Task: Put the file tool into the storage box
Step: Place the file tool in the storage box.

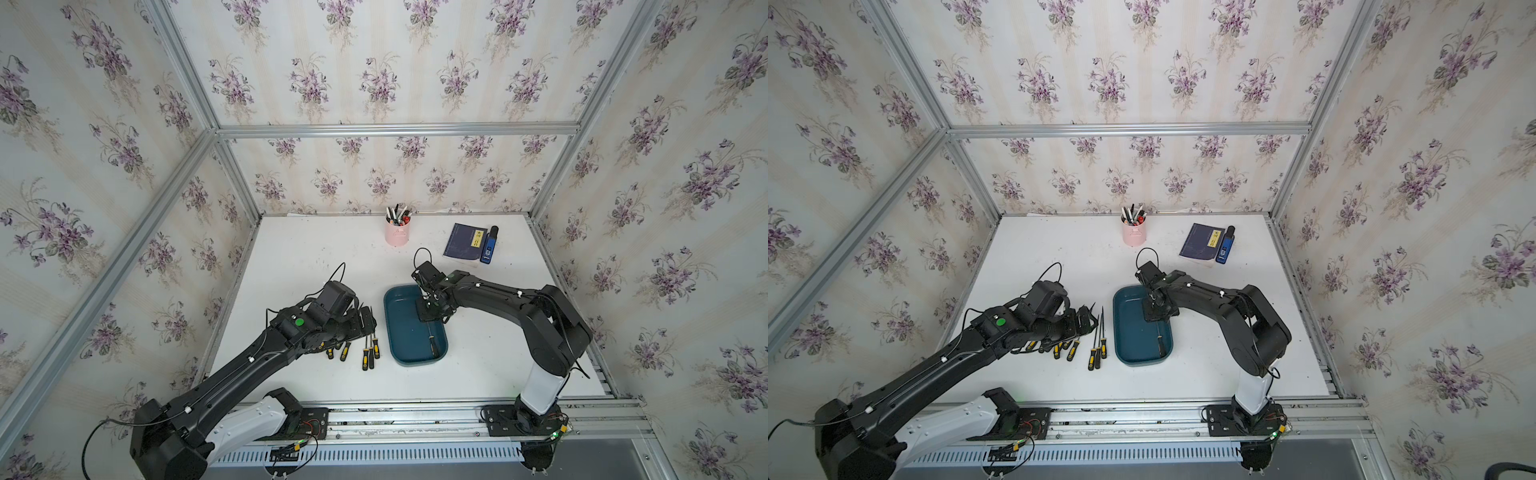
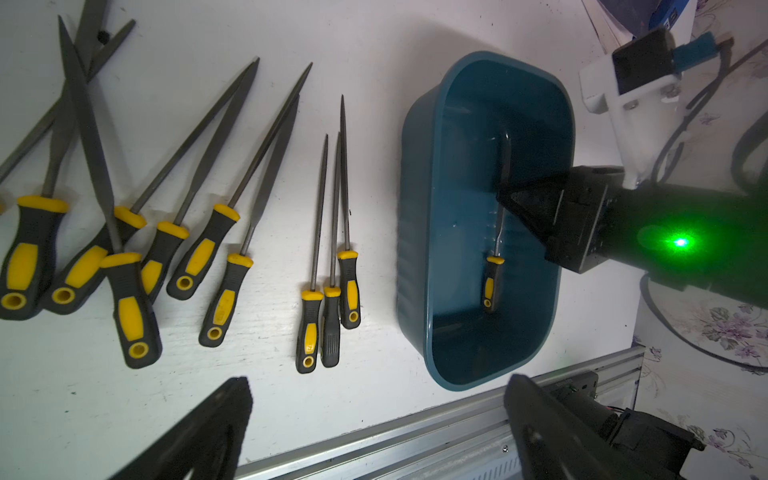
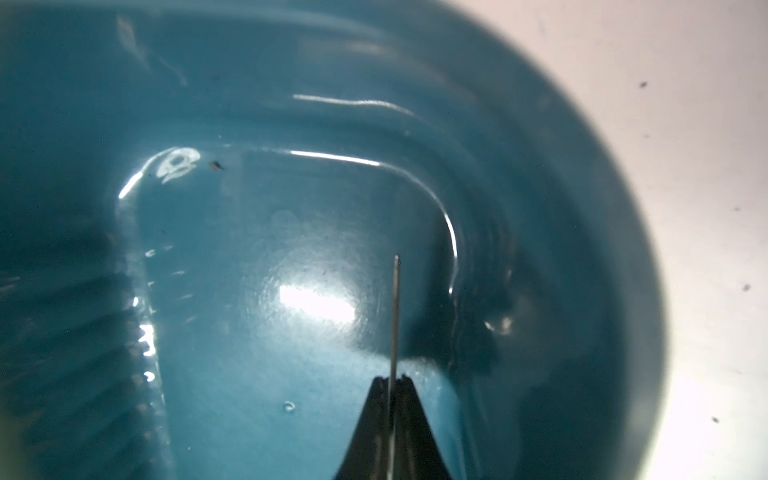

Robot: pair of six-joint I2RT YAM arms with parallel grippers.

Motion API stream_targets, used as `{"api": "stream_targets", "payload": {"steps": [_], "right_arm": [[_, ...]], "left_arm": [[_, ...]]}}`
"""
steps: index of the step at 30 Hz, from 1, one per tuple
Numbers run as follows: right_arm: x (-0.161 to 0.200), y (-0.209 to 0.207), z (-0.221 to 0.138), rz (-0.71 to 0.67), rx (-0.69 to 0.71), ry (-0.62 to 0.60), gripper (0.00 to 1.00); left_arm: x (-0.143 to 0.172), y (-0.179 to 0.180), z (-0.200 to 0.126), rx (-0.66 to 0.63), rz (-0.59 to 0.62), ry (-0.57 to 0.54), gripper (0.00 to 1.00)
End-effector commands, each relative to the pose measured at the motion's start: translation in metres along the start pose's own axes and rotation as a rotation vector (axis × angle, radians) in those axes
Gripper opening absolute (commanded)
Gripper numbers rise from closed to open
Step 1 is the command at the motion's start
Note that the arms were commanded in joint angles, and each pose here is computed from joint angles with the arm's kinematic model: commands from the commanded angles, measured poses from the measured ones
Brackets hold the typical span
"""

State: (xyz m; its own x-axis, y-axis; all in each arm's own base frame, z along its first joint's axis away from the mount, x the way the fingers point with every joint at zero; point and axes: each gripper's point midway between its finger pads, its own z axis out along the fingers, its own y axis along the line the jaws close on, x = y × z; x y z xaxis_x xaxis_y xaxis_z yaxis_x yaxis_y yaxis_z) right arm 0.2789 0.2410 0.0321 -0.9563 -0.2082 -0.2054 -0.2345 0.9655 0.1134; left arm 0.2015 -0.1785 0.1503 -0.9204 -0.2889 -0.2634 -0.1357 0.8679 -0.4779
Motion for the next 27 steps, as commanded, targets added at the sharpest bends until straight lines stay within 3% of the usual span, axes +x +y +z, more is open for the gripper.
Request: {"api": "stream_targets", "payload": {"steps": [1, 11, 22, 27], "right_arm": [[-0.001, -0.002, -0.001, -0.006, 0.021, 0.003, 0.16], [-0.010, 0.003, -0.013, -0.002, 0.001, -0.022, 0.20], [-0.042, 0.022, -0.083, -0.007, -0.094, -0.180, 0.29], [-0.045, 0.024, -0.098, -0.028, -0.104, -0.187, 0.33]], "left_arm": [[-0.002, -0.003, 0.000, 0.012, 0.002, -0.007, 1.00], [-0.002, -0.002, -0.001, 0.008, 0.000, -0.009, 1.00], [0.005, -0.004, 0.007, 0.020, -0.050, 0.034, 0.99], [0.017, -0.001, 0.020, -0.013, -0.099, 0.068, 0.99]]}}
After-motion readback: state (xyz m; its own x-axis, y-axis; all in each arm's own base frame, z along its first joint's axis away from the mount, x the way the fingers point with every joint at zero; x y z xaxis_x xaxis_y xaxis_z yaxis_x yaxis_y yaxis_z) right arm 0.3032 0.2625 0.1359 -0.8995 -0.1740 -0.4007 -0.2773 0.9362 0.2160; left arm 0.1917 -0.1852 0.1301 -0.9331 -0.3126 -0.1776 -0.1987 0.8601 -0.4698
